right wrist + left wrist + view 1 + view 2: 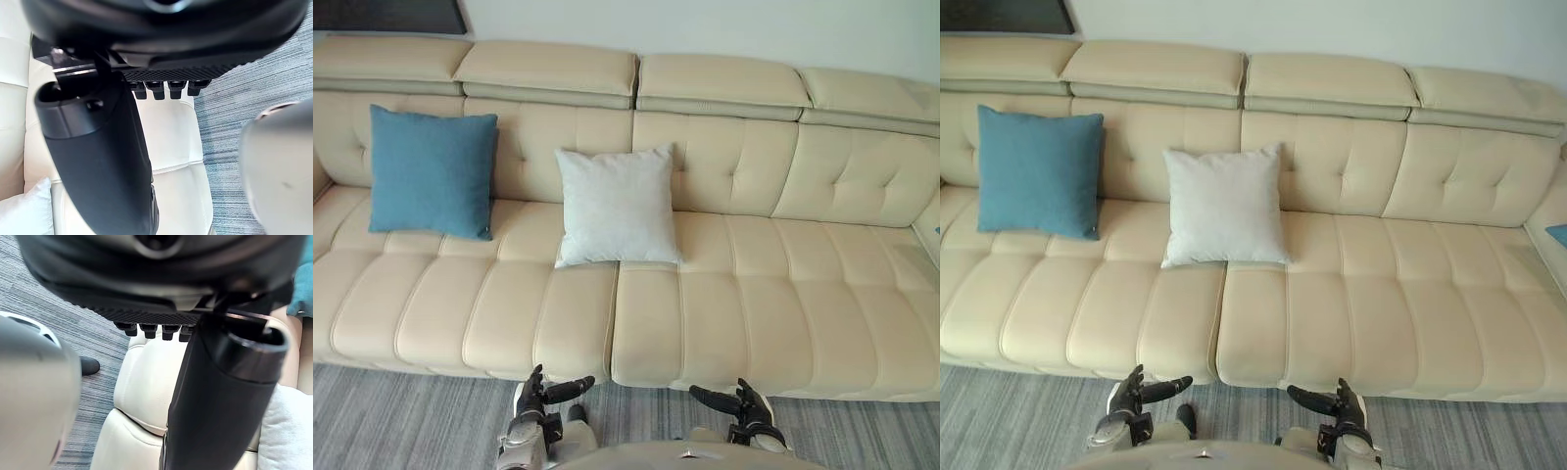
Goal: Pick up cushions and gather them together orderly.
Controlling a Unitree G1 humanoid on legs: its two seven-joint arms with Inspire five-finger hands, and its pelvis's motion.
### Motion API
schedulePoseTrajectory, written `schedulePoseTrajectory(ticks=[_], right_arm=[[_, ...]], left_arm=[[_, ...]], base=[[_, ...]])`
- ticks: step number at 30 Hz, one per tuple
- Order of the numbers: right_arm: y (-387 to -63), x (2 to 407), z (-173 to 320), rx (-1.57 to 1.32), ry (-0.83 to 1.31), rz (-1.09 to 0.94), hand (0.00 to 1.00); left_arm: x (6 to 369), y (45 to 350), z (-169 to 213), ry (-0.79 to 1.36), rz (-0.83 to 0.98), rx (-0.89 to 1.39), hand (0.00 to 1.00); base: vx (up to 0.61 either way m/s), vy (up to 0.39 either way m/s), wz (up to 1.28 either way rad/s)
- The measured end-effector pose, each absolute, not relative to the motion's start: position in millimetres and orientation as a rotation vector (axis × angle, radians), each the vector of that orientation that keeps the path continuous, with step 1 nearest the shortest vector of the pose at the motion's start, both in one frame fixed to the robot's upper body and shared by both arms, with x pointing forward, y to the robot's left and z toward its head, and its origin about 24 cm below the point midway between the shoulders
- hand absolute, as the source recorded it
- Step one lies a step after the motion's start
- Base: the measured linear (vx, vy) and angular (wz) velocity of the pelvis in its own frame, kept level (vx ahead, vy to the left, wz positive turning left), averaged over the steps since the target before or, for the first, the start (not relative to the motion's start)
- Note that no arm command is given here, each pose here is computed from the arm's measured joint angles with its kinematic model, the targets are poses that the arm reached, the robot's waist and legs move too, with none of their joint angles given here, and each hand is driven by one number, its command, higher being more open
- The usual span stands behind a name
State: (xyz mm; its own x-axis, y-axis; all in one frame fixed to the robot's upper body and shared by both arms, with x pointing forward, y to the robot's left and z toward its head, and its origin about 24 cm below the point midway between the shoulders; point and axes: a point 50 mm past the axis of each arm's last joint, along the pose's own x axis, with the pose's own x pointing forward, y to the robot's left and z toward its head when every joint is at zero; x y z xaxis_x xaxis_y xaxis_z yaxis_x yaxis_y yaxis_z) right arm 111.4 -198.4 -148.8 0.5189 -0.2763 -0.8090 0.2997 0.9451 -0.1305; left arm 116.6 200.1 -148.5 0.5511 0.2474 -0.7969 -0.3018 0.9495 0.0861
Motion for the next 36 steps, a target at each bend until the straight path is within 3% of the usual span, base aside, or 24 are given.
schedulePoseTrajectory(ticks=[4,11,19,23,36], right_arm=[[-188.0,110.6,-151.9,0.052,0.984,-0.331,1.0],[-204.4,132.5,-143.3,0.0,0.927,-0.354,1.0],[-202.9,126.6,-145.1,0.005,0.944,-0.363,1.0],[-185.4,120.7,-150.4,0.05,0.98,-0.333,1.0],[-194.6,127.2,-150.3,0.063,0.984,-0.364,1.0]], left_arm=[[119.1,210.5,-145.7,0.918,0.347,-0.043,1.0],[127.2,188.2,-147.2,0.923,0.284,-0.063,1.0],[137.1,189.6,-141.4,0.88,0.27,-0.041,1.0],[131.7,199.1,-142.1,0.896,0.285,-0.017,1.0],[126.2,194.8,-148.8,0.958,0.208,0.057,1.0]], base=[[-0.08,-0.143,0.19],[-0.21,-0.107,0.04],[-0.13,0.122,0.08],[-0.1,0.229,-0.19],[0.07,0.04,-0.39]])
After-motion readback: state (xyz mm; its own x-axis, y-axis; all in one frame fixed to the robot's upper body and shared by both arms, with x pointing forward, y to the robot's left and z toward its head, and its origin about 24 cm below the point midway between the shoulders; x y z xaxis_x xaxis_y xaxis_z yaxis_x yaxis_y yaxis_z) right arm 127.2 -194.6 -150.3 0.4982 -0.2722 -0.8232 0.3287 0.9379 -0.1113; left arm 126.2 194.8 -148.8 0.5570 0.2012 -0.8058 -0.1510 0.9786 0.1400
